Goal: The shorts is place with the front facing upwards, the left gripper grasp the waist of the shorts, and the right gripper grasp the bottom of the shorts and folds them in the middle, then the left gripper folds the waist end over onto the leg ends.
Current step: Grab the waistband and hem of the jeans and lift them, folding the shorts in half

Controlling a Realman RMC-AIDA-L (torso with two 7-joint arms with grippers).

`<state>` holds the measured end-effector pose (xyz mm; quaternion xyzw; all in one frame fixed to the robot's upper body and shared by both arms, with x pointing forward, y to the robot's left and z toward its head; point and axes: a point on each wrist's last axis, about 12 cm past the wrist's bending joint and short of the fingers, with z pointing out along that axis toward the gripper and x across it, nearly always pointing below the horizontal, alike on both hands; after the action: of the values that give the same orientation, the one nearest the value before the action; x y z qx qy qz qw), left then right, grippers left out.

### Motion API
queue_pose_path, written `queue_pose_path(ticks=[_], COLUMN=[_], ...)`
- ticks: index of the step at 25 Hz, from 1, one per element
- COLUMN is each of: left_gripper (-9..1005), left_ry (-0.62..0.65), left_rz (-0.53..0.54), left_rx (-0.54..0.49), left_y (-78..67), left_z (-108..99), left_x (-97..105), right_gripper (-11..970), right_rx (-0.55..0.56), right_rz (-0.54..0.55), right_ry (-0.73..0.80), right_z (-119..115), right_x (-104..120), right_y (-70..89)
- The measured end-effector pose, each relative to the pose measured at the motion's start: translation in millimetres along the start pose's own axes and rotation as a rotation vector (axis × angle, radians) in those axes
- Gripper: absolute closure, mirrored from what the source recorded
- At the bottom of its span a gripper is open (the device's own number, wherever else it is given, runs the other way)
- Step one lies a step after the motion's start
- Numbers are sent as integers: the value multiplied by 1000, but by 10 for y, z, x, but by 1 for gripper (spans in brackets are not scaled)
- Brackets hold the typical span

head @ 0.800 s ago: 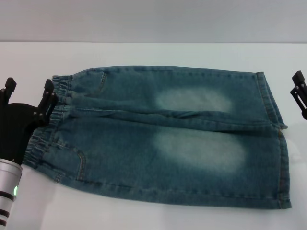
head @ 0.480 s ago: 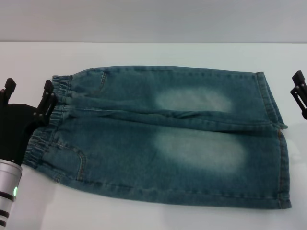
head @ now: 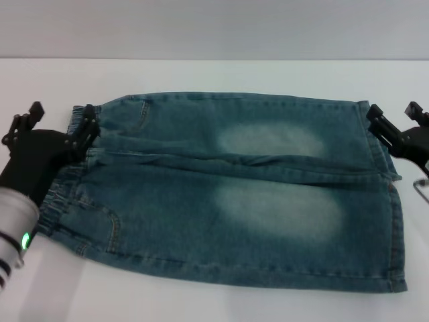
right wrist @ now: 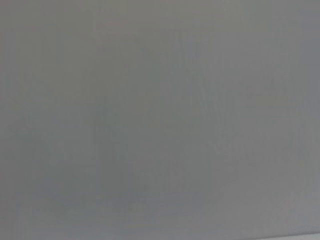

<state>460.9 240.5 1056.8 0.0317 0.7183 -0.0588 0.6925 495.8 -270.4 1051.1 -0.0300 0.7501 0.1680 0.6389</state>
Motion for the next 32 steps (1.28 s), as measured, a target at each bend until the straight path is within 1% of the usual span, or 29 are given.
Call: queue_pose_path(ticks=[1, 2, 3, 4, 5, 6, 8, 11, 12, 13, 16, 18, 20, 22, 26, 32], left_gripper=[158, 158, 158, 159, 159, 159, 160, 161, 161, 161, 162, 186, 210, 222, 222, 222], left_ry=[96, 150, 177, 202, 249, 296, 373, 506, 531, 559, 634, 663, 694, 758, 863, 922], left_rz=[-11, -32, -37, -47, -58, -71, -87, -120, -130, -142, -172, -179, -179, -157, -83, -64], left_rx=[21, 34, 44, 51, 60, 66, 75, 98, 97, 95, 90, 88, 86, 82, 65, 75], left_y=[0, 12, 9, 23, 40, 72, 152, 254, 287, 319, 403, 438, 468, 488, 493, 468], left_z=[66, 113, 123, 143, 154, 172, 200, 222, 224, 219, 188, 163, 135, 95, 45, 40], left_x=[-188, -331, -356, -436, -466, -516, -568, -568, -567, -564, -557, -575, -594, -594, -604, -607], right_gripper=[183, 183, 183, 183, 183, 183, 183, 183, 183, 183, 183, 182, 182, 182, 182, 182], right_rx=[17, 31, 42, 70, 70, 93, 128, 152, 160, 160, 171, 174, 178, 184, 210, 223], right_rz=[-10, -19, -29, -43, -43, -43, -40, -60, -93, -93, -143, -160, -170, -170, -163, -158], right_ry=[34, 65, 85, 142, 142, 182, 255, 368, 442, 442, 538, 567, 576, 581, 643, 740], right_z=[29, 46, 61, 68, 68, 66, 68, 77, 72, 72, 42, -4, -62, -128, -231, -304], right_x=[-115, -208, -342, -528, -528, -606, -684, -794, -837, -837, -886, -920, -953, -996, -1003, -908], right_y=[27, 58, 100, 153, 153, 162, 175, 257, 316, 316, 394, 443, 464, 477, 442, 425])
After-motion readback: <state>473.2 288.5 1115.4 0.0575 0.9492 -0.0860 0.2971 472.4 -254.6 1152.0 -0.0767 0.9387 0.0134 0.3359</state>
